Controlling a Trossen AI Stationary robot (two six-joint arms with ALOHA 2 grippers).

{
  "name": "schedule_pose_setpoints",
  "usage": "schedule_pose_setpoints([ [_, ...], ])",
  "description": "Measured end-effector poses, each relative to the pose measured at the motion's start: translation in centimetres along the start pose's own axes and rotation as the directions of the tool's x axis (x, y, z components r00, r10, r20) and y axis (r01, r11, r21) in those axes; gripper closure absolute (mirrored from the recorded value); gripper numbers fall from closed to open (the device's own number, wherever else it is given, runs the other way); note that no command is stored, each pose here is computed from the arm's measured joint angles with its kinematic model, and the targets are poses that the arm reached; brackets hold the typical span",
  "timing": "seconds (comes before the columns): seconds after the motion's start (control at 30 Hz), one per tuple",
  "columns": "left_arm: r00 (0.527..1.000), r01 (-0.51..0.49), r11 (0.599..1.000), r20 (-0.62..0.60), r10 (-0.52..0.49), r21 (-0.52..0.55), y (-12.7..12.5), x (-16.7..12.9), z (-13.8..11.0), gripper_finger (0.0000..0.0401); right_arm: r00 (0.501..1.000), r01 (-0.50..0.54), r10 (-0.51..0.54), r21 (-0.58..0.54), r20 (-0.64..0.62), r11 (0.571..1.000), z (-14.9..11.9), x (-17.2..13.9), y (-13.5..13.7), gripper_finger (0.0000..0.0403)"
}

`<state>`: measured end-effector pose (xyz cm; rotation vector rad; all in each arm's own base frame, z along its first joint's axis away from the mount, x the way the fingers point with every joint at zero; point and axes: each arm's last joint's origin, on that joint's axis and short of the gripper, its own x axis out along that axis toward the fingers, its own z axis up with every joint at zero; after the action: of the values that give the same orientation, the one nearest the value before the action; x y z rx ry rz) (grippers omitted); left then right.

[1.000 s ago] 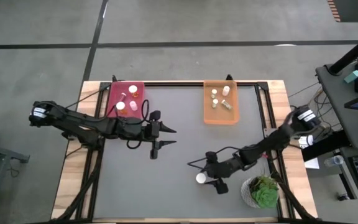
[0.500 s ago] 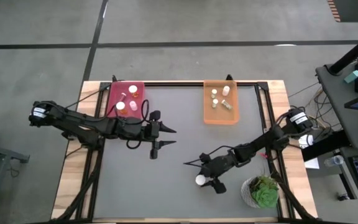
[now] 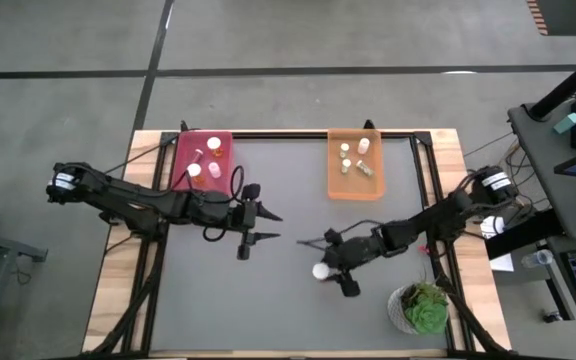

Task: Pick and place medicine bottles into bin by pill shape (circle, oval)
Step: Put the orange capsule bottle into the pink bin

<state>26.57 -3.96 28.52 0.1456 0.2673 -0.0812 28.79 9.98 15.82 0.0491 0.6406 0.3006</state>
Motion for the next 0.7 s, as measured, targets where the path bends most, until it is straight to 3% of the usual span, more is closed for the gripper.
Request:
schedule_pose_setpoints([
  [0.17,0.999,-0.035,0.999,-0.041,0.035,0.007,0.1,-0.2,-1.2,0.0237,0.983,0.177,-0.174,-0.041,0.066,0.983,2.4,-1.6,-2.9,0.0220],
  [0.43,0.997,-0.071,0.997,0.006,0.071,0.007,0.5,-2.5,0.1,0.0237,0.947,0.311,-0.303,-0.071,0.103,0.948,5.7,-0.3,-8.3,0.0220],
  [0.7,0.996,-0.094,0.996,0.007,0.094,-0.001,0.9,-5.3,0.7,0.0237,0.959,0.260,-0.255,-0.028,0.124,0.965,8.1,2.1,-12.4,0.0220],
])
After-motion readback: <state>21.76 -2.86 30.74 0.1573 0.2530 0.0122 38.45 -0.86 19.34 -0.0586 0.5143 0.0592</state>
